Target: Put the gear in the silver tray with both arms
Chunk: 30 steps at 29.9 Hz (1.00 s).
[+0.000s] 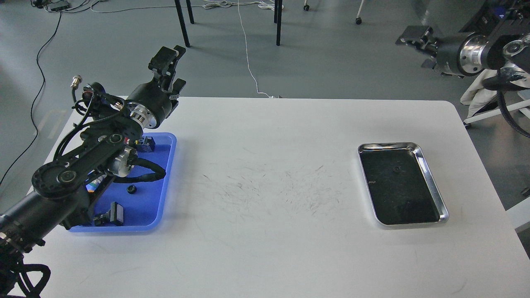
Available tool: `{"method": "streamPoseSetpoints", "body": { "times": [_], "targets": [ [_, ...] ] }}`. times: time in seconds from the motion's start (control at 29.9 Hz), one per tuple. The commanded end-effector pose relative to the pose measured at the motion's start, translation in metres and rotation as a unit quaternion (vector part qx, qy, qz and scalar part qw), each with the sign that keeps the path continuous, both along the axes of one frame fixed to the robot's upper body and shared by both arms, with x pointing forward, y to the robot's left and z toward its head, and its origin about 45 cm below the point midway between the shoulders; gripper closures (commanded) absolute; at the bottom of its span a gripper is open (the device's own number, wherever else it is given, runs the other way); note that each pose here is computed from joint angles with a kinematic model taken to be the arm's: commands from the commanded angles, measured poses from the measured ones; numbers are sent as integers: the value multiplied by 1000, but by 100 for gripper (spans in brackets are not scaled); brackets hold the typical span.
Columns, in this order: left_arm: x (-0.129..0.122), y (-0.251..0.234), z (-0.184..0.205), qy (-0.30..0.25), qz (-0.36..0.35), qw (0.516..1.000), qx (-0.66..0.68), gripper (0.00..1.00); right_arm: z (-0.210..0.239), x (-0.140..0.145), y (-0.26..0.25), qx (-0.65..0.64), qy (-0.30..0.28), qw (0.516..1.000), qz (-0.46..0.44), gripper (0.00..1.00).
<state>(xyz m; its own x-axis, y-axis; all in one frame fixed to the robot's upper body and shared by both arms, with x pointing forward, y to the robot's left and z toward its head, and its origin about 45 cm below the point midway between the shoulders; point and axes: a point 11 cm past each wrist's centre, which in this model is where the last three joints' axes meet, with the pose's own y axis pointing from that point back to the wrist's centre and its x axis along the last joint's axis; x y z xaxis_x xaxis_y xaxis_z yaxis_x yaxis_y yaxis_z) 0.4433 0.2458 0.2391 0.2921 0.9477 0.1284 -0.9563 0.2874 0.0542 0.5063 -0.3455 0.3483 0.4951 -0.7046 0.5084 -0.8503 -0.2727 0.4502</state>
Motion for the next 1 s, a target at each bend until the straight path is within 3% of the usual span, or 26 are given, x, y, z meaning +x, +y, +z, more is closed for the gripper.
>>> {"method": "streamPoseSetpoints", "body": {
  "times": [0.0,0.17,0.33,0.54,0.7,0.97],
  "targets": [
    [1,3,1,10,9,1000,-25,2,25,1,-7,186,-42,981,-37,2],
    [5,13,6,25,34,996,-85,2,15,-9,-22,407,-38,909,-79,2],
    [11,27,7,44,66,987,-142,2,-47,-36,-19,530,17,841,-106,2],
    [16,41,-8,68,108,969,-214,2,-115,-73,-6,599,55,789,-127,2],
    [11,32,-23,97,118,948,-279,2,-131,-88,-2,643,55,754,-122,2],
    [4,46,-29,104,122,952,-259,2,-153,-101,10,659,73,737,-129,2]
  ]
}}
